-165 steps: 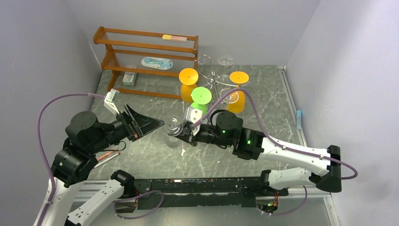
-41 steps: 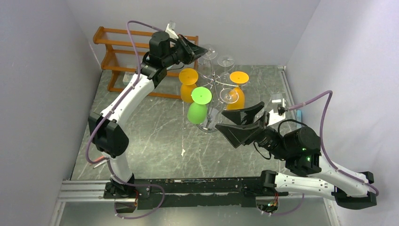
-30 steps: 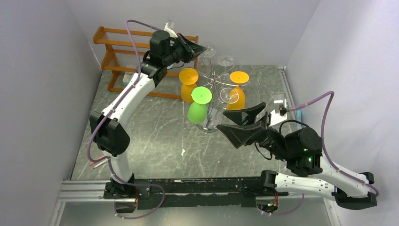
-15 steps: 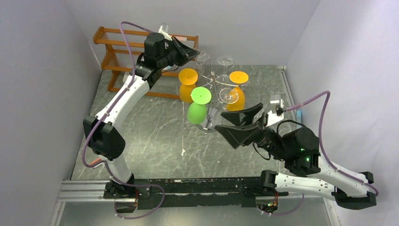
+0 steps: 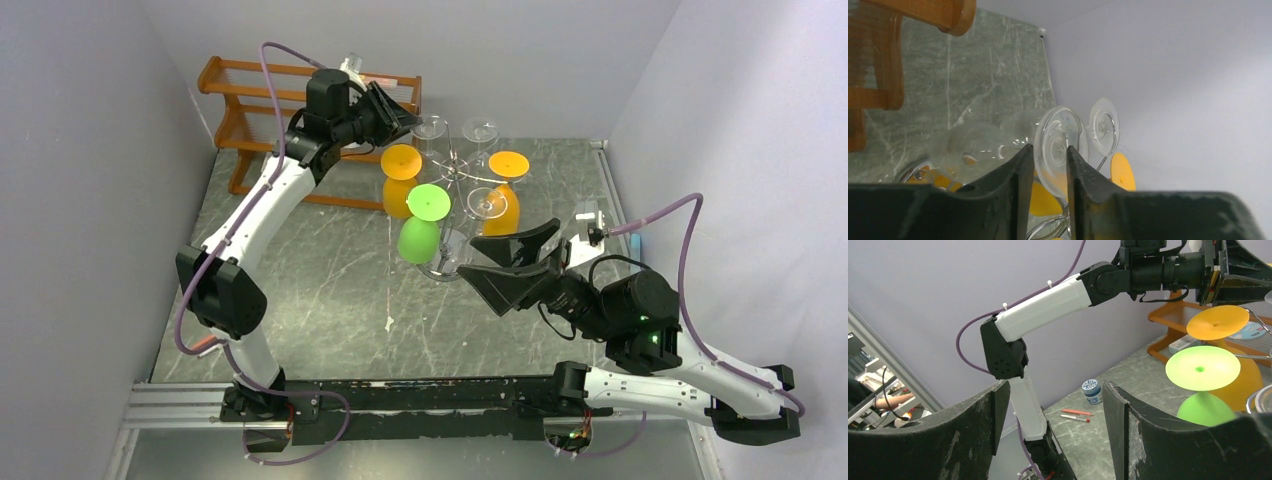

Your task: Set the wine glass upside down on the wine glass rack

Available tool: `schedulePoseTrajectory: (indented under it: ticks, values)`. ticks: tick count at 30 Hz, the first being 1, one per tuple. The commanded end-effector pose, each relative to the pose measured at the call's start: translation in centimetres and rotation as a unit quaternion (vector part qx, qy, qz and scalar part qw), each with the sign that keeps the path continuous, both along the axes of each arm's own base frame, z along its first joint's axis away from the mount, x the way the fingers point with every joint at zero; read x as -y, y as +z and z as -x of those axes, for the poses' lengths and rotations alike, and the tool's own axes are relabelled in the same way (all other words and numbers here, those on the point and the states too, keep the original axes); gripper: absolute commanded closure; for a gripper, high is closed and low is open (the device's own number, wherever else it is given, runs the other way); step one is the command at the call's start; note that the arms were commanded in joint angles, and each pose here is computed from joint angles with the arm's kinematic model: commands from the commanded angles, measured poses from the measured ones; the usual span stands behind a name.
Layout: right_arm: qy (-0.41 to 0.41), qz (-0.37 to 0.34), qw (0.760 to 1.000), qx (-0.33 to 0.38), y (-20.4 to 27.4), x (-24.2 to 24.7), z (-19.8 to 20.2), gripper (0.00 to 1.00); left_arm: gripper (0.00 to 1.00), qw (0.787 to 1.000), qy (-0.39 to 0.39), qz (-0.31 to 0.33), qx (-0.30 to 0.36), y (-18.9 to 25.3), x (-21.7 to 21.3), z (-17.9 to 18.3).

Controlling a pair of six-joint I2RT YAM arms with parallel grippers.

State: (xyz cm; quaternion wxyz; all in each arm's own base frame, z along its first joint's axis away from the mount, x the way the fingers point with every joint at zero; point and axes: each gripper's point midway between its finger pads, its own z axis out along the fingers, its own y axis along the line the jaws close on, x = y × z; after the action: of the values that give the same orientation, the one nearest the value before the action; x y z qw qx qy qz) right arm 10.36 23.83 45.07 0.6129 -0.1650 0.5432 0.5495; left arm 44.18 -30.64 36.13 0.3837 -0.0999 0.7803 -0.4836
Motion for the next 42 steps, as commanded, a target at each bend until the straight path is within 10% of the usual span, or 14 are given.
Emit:
schedulePoseTrajectory:
  ticks: [1, 15, 20, 30, 42]
  values:
    - [-0.013, -0.010, 1.000, -0.004, 0.4, 0.6, -0.3, 0.29, 0.62, 1.000, 0.003, -0.013, 0.017, 1.6, -0.9, 0.2]
    - [-0.196, 0.095, 0.973, -0.081, -3.4, 6.3, -5.0, 0.23, 0.19, 0.971, 0.150, -0.159, 0.095, 4.2, -10.3, 1.8]
    - [-0.302, 0.133, 0.935, -0.132, -5.8, 11.5, -6.4, 0.01, 0.05, 0.935, 0.208, -0.252, 0.137, 5.3, -15.6, 4.6]
    - [-0.431, 0.220, 0.856, -0.182, -8.4, 18.6, -6.7, 0.00, 0.04, 0.897, 0.229, -0.339, 0.165, 5.5, -23.2, 16.1]
    - [-0.432, 0.226, 0.857, -0.165, -7.0, 19.6, -6.6, 0.00, 0.04, 0.874, 0.286, -0.336, 0.206, 3.5, -30.0, 27.5]
